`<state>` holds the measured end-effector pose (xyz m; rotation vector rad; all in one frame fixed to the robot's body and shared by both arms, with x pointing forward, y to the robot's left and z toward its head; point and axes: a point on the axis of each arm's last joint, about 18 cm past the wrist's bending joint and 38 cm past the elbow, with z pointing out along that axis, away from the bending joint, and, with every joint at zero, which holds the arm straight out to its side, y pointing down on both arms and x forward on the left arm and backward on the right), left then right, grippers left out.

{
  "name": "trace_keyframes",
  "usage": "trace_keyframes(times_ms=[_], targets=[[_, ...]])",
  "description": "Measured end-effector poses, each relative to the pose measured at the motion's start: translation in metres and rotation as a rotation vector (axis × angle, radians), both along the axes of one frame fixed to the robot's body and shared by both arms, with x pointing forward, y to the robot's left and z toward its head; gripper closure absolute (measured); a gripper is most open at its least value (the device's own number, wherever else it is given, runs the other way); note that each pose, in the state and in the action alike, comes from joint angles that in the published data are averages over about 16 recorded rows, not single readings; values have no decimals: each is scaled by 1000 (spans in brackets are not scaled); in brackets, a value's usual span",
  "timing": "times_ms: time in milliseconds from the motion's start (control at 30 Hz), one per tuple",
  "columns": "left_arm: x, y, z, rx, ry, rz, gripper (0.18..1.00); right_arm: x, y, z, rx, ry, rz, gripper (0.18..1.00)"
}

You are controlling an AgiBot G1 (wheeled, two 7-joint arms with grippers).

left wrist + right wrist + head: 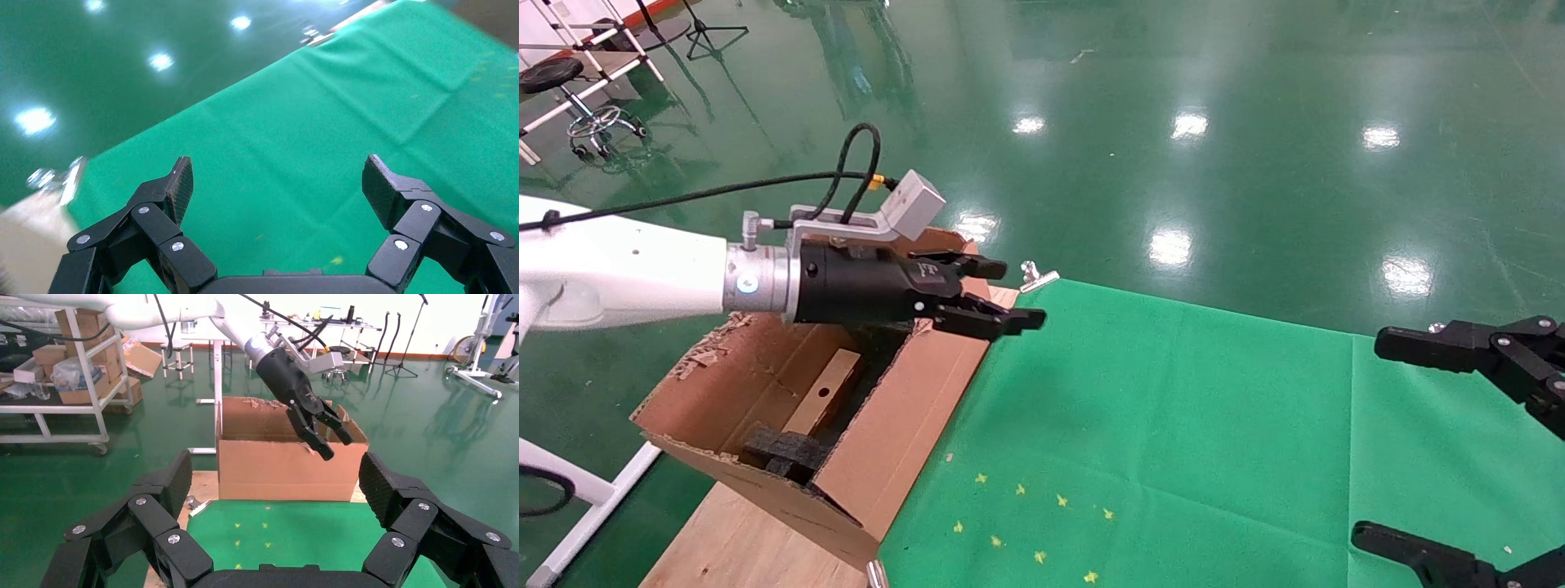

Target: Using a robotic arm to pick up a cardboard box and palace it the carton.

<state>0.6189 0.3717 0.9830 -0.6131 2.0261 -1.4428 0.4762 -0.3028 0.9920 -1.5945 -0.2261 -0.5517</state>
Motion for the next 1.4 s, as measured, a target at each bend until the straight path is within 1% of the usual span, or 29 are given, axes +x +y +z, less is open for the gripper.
trace_keyframes(times_ms=[433, 900, 1133, 1400], targets=[[-51, -41, 4, -50, -148, -273, 184, 0, 0, 0, 0, 0, 0, 178], [-121, -67, 9, -70, -331, -533, 184, 0, 0, 0, 0, 0, 0, 178], [-146, -72, 9, -70, -389, -611, 184, 0, 0, 0, 0, 0, 0, 178], [-152, -73, 9, -70, -403, -630, 184, 0, 0, 0, 1, 0, -1, 178]])
